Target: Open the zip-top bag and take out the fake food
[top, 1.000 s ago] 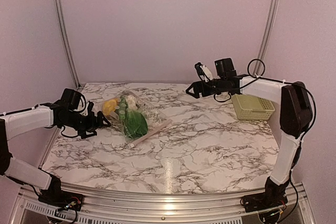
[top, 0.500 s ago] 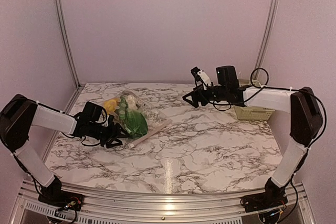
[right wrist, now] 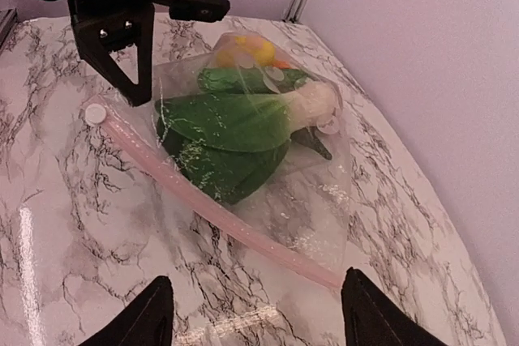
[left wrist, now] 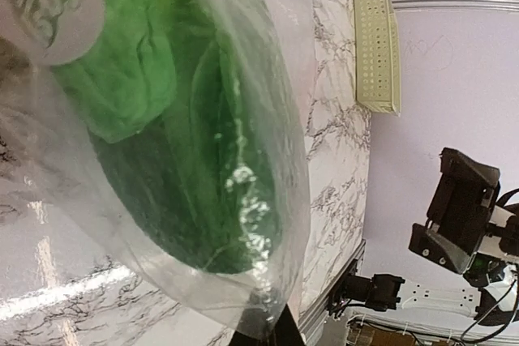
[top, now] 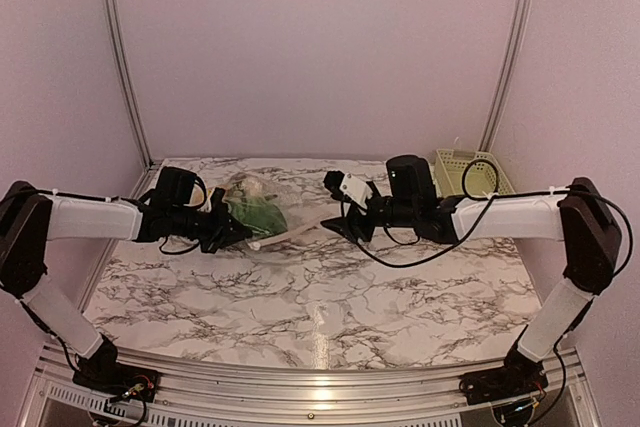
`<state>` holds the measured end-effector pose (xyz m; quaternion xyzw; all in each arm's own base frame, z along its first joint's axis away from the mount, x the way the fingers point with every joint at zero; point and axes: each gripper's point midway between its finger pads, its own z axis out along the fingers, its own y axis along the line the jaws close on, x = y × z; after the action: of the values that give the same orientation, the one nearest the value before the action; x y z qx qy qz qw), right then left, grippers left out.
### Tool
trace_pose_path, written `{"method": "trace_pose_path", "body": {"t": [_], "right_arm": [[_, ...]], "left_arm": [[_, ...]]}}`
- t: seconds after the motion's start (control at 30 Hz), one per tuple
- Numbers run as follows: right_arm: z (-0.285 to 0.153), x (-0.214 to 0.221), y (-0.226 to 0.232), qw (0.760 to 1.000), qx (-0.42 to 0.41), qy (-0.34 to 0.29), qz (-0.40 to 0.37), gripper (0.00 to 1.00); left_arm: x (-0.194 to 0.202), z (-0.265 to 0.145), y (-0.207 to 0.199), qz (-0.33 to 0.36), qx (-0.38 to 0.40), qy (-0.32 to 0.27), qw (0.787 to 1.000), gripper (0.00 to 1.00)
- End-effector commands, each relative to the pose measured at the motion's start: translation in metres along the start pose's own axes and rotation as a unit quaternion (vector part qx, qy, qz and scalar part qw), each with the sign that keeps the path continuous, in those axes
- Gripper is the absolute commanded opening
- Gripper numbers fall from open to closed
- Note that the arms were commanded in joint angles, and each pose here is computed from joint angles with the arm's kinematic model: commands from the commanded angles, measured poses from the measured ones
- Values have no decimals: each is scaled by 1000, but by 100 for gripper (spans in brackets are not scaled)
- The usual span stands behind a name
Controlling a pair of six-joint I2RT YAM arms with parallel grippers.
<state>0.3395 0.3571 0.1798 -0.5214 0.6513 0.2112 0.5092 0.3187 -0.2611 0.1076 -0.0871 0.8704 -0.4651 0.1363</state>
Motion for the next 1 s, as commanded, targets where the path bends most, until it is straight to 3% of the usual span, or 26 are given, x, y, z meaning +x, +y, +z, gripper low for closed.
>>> {"method": "trace_pose_path", "body": {"t": [0.0,0.17,0.33,0.43,0.53,0.73,0.97], "right_arm": [[-1,-63,15,990,22,-77,-118,66],[14,-89,44,981,-7,-103,-166,62],[26,-98,42,976,6,-102,-193,60],[29,-104,39,974,8,-104,-200,48],[30,-98,43,974,-2,-100,-202,41],[28,-81,52,974,-18,-86,-211,38],[29,-66,25,974,42,-57,-214,34]], "left_arm": [[-10,-22,-55,17,38,3,999,0],[-10,-34,-84,20,57,24,998,0],[-9,-42,-103,22,81,33,996,0],[-8,-46,-107,21,85,30,996,0],[-8,-50,-113,18,99,28,995,0],[-11,-60,-135,21,133,19,991,0],[-6,-71,-149,26,153,25,987,0]]}}
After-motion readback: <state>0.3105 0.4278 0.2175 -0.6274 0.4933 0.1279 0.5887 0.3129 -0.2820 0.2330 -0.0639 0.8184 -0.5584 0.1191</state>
